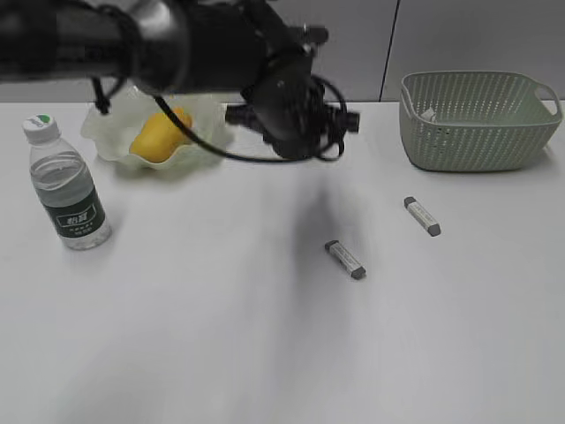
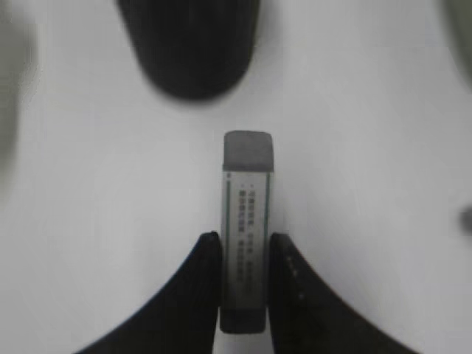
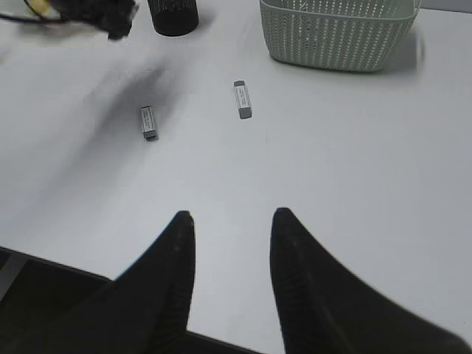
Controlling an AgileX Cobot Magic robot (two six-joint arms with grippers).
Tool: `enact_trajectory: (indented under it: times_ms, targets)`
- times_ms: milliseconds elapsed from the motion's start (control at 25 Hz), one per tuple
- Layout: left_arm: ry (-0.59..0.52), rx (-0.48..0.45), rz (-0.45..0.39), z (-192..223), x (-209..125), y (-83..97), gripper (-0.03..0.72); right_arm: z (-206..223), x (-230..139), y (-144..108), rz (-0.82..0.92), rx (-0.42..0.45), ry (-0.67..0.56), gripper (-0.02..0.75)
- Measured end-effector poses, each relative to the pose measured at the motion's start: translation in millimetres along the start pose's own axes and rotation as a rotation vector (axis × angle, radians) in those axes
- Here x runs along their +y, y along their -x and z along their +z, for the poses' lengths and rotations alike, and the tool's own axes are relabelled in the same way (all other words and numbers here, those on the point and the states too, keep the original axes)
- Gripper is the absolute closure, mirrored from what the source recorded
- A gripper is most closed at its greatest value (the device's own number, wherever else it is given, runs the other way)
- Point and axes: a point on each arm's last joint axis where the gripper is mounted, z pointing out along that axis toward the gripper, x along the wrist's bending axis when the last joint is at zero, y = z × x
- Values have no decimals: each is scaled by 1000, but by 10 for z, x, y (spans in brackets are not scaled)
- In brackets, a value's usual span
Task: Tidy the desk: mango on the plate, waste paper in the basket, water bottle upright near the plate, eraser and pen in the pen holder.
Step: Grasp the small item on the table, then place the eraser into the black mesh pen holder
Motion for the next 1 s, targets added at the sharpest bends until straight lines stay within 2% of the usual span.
enact_trajectory:
  times_ms: [120, 200, 440, 640, 880, 920, 1000]
  targets:
    - [238, -171, -26, -201, 429, -110, 546, 0, 0, 0, 0, 0, 0, 448]
    - [341, -231, -53, -180, 630, -292, 546, 0, 0, 0, 0, 0, 0, 448]
    - [571, -361, 35, 5, 900, -607, 546, 0, 0, 0, 1, 0, 0, 448]
    - [620, -406, 48, 247, 908, -804, 546, 1, 0, 0, 1, 0, 1, 448]
    - [616, -432, 87, 446, 806, -775, 540, 1, 0, 0, 4, 0, 1, 448]
    - [612, -433, 85, 468, 793, -771, 523, 1, 0, 0, 4, 0, 1, 448]
    - [607, -433, 82, 494, 778, -771, 432, 1, 0, 0, 7, 0, 1, 448]
